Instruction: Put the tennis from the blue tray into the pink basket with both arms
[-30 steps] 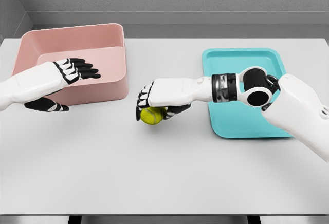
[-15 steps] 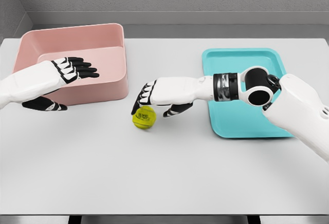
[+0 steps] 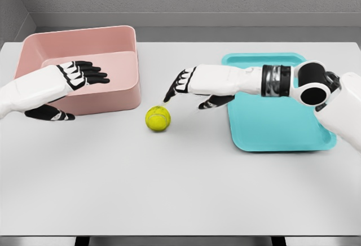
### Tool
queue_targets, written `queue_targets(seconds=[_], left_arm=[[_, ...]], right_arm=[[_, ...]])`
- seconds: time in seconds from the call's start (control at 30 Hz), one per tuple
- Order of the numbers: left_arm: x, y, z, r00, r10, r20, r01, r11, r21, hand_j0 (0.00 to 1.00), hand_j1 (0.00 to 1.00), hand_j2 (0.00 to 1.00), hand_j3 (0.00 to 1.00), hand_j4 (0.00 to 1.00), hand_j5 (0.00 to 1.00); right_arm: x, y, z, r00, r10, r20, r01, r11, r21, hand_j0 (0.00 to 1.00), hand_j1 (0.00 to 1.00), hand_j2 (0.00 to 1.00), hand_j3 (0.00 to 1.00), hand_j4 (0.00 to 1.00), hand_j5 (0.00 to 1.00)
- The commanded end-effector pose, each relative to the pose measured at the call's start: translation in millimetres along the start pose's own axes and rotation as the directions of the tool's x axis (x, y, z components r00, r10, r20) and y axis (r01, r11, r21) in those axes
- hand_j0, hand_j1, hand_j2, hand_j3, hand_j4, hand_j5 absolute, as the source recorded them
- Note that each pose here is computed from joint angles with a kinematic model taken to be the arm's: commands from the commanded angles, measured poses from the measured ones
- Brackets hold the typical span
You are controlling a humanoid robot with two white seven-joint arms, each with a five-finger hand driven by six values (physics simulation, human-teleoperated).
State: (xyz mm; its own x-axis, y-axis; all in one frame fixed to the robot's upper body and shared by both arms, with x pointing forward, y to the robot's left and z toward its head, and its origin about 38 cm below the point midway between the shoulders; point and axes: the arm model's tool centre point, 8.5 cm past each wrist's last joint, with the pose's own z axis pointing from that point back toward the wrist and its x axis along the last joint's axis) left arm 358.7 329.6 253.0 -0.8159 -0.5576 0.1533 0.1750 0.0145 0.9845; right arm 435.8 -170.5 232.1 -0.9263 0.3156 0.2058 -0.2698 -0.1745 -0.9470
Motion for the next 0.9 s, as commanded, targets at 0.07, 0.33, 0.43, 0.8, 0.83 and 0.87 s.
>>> queue_targets(seconds=[0.07,0.33,0.43,0.8,0.83,0.87], left_arm=[[0.1,1.8,-0.6,1.0,0.005,0.001,-0.005,1.0,0.012,1.0,1.0,1.0,1.0,1.0,1.0],[1.3,-1.6,-3.9,1.0,0.017,0.008,-0.017,1.0,0.016,1.0,1.0,1.0,1.0,1.0,1.0],[3.0,2.5,-14.0,0.999,0.016,0.027,-0.018,0.998,0.052,1.0,1.0,1.0,1.0,1.0,1.0],[22.6,18.6,-68.6,0.987,-0.011,0.157,-0.008,0.992,0.123,1.0,1.0,1.0,1.0,1.0,1.0],[26.4,17.8,-76.4,0.984,-0.012,0.179,-0.008,0.994,0.113,1.0,1.0,1.0,1.0,1.0,1.0],[28.1,16.6,-80.1,0.982,-0.01,0.188,-0.011,0.994,0.113,1.0,1.0,1.0,1.0,1.0,1.0]], right_arm=[[-24.7,-9.1,73.7,0.988,-0.011,-0.155,0.003,0.999,-0.052,1.0,1.0,1.0,1.0,1.0,1.0],[-34.0,-11.4,121.4,0.967,-0.014,-0.253,-0.003,0.998,-0.066,1.0,1.0,1.0,1.0,1.0,1.0],[-31.6,-14.3,129.7,0.965,-0.005,-0.264,-0.014,0.997,-0.071,1.0,1.0,1.0,1.0,1.0,1.0],[-23.3,3.8,137.7,0.963,-0.026,-0.268,0.018,0.999,-0.035,1.0,1.0,1.0,1.0,1.0,1.0],[-23.6,4.7,137.9,0.963,-0.029,-0.269,0.02,0.999,-0.035,1.0,1.0,1.0,1.0,1.0,1.0],[-23.6,4.7,137.9,0.963,-0.029,-0.269,0.02,0.999,-0.035,1.0,1.0,1.0,1.0,1.0,1.0]])
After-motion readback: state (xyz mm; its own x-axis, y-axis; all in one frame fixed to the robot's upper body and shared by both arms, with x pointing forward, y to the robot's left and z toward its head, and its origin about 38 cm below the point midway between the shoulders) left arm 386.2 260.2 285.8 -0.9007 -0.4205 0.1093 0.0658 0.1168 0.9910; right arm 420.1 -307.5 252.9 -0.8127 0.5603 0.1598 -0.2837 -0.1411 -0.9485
